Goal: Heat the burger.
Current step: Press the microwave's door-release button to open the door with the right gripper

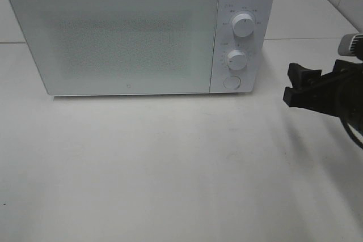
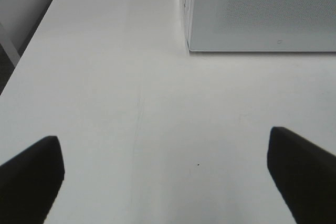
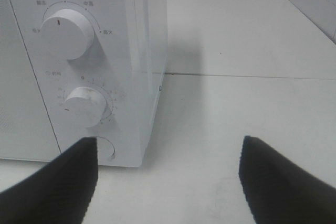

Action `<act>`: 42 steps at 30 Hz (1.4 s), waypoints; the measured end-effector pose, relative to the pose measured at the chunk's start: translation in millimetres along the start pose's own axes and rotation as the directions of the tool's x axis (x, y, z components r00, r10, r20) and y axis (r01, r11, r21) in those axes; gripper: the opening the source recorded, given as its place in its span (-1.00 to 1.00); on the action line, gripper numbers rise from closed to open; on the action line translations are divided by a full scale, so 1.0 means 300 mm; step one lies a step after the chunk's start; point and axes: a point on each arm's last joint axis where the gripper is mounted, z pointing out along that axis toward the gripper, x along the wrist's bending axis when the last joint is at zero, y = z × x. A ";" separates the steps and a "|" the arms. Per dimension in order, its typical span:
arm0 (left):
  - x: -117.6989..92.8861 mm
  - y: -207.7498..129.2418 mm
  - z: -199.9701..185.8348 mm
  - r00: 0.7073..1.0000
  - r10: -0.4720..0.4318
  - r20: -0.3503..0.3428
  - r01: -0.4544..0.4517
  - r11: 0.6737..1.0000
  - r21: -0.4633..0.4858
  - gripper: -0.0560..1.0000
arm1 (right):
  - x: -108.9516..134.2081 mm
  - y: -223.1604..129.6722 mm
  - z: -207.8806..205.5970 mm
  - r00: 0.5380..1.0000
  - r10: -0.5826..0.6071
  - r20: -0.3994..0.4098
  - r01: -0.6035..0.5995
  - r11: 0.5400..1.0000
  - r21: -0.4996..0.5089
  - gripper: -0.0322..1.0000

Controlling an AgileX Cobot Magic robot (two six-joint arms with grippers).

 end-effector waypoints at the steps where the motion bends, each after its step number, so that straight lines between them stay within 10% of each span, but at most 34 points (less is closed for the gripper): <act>1: 0.000 0.000 0.000 1.000 0.000 0.000 0.000 1.000 0.000 0.99 | 0.018 -0.017 0.003 1.000 0.003 0.002 -0.003 1.000 0.006 0.48; 32: 0.000 0.000 0.000 1.000 0.001 -0.001 -0.001 1.000 0.000 0.99 | 0.212 -0.114 -0.010 0.999 -0.003 -0.052 0.006 0.997 0.071 0.48; 42: 0.000 0.000 0.000 1.000 0.001 -0.001 -0.001 1.000 0.000 0.99 | 0.211 -0.114 -0.010 0.949 0.314 -0.020 -0.311 0.947 0.083 0.48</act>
